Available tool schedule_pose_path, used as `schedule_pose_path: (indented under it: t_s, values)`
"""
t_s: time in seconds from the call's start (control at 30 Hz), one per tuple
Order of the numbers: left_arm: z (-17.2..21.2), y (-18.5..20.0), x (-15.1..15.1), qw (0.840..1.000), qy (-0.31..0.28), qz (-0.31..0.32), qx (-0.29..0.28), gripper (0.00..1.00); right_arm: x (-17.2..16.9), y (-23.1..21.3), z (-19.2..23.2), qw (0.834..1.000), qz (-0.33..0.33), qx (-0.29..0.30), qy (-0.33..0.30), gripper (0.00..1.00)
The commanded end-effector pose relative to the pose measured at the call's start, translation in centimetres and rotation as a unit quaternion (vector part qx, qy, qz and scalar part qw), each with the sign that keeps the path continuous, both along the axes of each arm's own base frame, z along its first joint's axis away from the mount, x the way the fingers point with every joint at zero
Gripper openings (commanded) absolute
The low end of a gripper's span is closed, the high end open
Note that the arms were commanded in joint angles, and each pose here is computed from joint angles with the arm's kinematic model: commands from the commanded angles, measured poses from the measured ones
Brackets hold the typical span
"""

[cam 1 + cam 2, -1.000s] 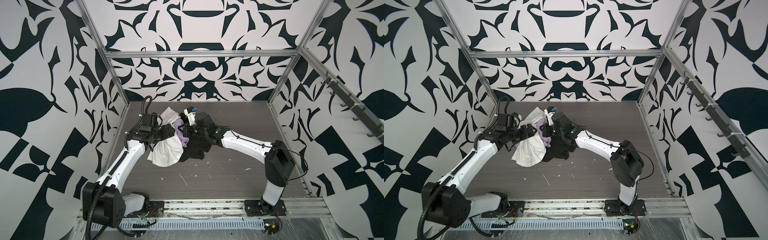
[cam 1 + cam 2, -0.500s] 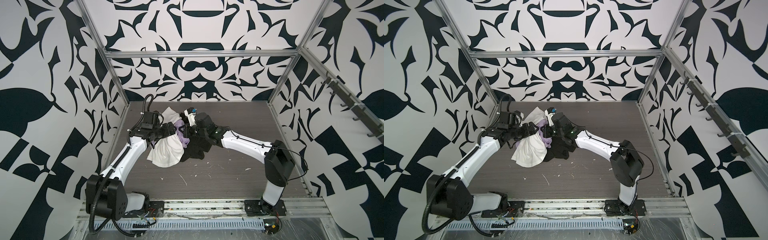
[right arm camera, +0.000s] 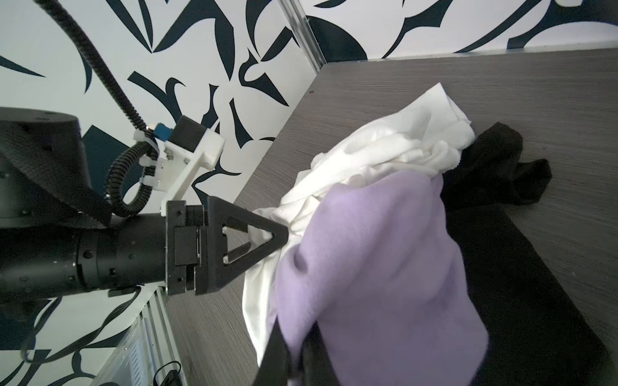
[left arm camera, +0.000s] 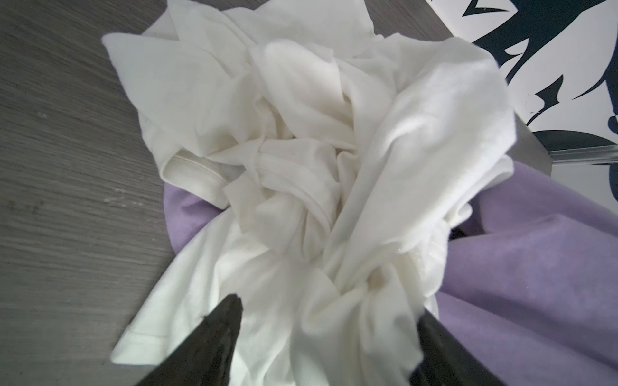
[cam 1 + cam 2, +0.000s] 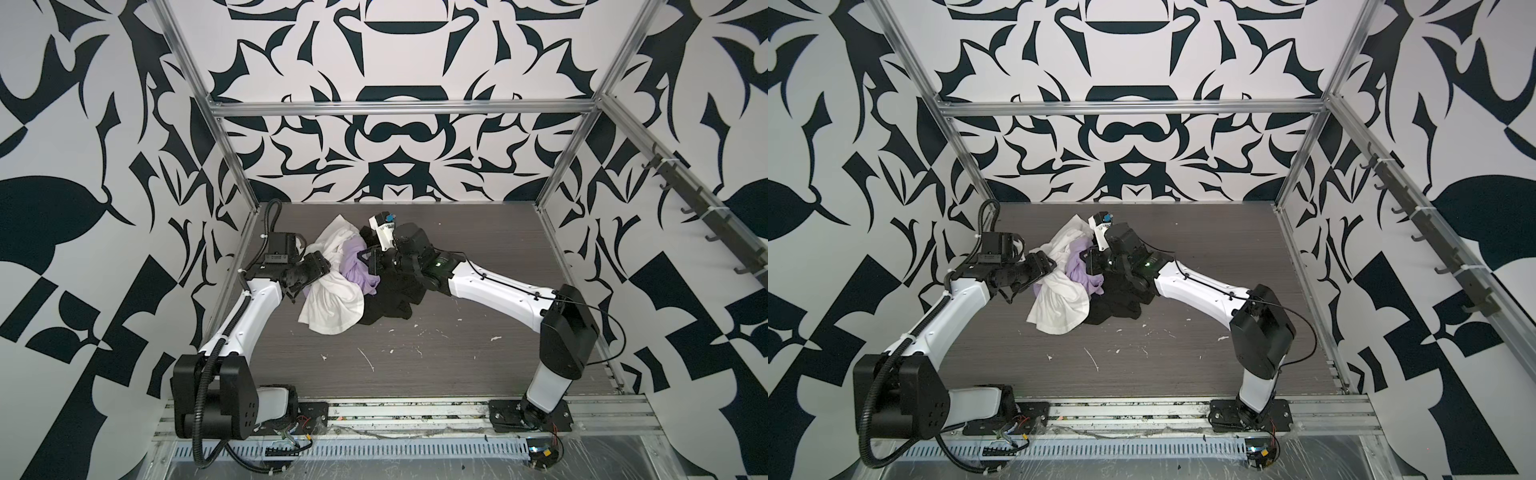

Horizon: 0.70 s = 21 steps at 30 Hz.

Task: Pick out a specific cloth from the pile
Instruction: 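Lift the lavender cloth with the right gripper, pulling it out of the pile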

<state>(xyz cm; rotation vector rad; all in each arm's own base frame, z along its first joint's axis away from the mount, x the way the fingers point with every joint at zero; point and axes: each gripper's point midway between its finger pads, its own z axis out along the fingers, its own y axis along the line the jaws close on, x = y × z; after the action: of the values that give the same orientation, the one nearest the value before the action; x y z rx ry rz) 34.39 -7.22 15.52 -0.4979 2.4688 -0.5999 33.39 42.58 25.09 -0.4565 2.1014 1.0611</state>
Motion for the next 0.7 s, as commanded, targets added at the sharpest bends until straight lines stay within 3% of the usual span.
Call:
schedule_pose_path:
  t_s: [0.0,0.67]
  values:
    - [0.8,0.0,-0.9,1.000,-0.008,0.005,-0.008,0.78,-0.5,0.2,8.9,0.994,0.011,0.079,-0.076,0.00]
    - [3.1,0.6,-1.1,0.999,-0.040,0.002,0.012,0.82,-0.6,1.1,15.8,0.976,0.024,0.068,-0.203,0.00]
